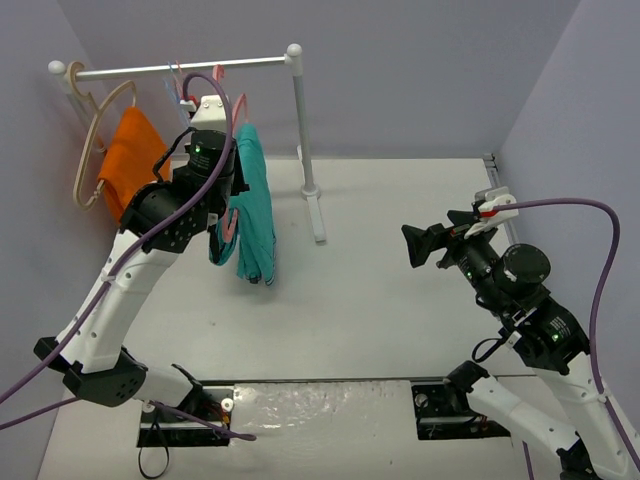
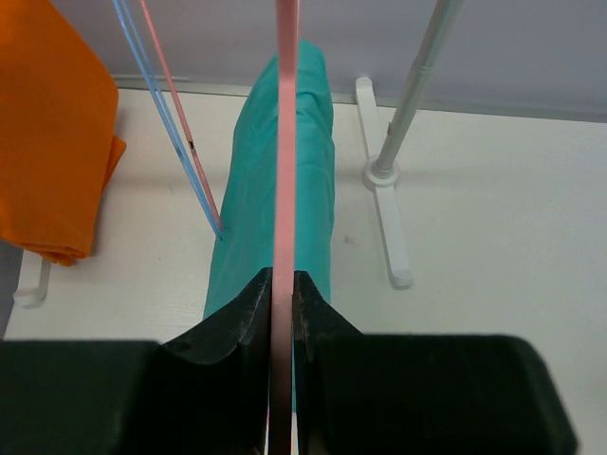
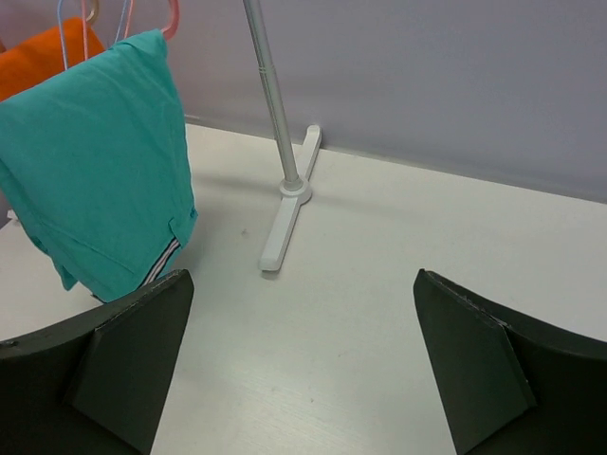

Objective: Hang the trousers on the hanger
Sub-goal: Place the hanger at the clothesline.

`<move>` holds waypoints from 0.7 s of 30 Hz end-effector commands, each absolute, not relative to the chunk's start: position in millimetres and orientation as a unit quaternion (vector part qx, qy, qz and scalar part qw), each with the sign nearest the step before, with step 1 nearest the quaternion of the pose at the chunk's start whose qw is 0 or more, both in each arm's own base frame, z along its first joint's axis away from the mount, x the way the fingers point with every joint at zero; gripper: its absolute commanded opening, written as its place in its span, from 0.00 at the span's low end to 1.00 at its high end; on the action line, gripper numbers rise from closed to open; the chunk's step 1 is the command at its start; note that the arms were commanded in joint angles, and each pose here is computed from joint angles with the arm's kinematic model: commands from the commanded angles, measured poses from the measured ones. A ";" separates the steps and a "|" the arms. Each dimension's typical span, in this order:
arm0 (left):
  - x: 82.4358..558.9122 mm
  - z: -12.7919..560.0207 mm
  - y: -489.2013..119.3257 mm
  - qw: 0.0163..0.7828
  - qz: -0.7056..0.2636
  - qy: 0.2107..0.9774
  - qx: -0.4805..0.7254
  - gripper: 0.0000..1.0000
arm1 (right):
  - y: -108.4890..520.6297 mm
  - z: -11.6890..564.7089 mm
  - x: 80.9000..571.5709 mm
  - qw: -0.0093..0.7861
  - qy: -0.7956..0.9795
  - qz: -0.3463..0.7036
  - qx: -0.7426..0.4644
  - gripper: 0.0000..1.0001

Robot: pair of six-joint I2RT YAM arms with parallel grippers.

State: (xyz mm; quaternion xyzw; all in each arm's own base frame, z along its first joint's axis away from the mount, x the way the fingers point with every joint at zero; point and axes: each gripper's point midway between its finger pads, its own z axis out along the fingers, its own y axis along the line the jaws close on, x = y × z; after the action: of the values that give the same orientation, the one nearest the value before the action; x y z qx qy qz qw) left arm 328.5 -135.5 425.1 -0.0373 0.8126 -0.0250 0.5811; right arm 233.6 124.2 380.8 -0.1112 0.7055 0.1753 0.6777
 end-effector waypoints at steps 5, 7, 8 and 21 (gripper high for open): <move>303.3 503.6 -102.7 0.664 -0.074 0.735 -0.115 0.00 | 126.5 387.2 234.4 0.690 0.692 0.193 -0.093 1.00; 305.4 503.3 -110.4 0.663 -0.086 0.737 -0.101 0.00 | 127.2 386.4 234.4 0.689 0.692 0.194 -0.095 1.00; 305.7 503.7 -113.6 0.662 -0.091 0.738 -0.095 0.00 | 128.2 385.4 234.4 0.687 0.693 0.195 -0.097 1.00; 324.4 505.3 -132.5 0.669 -0.096 0.734 -0.071 0.00 | 127.1 382.1 227.1 0.689 0.688 0.204 -0.102 1.00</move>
State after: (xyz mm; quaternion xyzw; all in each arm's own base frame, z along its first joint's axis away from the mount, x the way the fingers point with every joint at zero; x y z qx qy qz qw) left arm 315.8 -116.3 435.7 -0.0708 0.8074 -0.0127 0.5856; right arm 224.2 119.7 365.0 -0.1029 0.7112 0.1840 0.6707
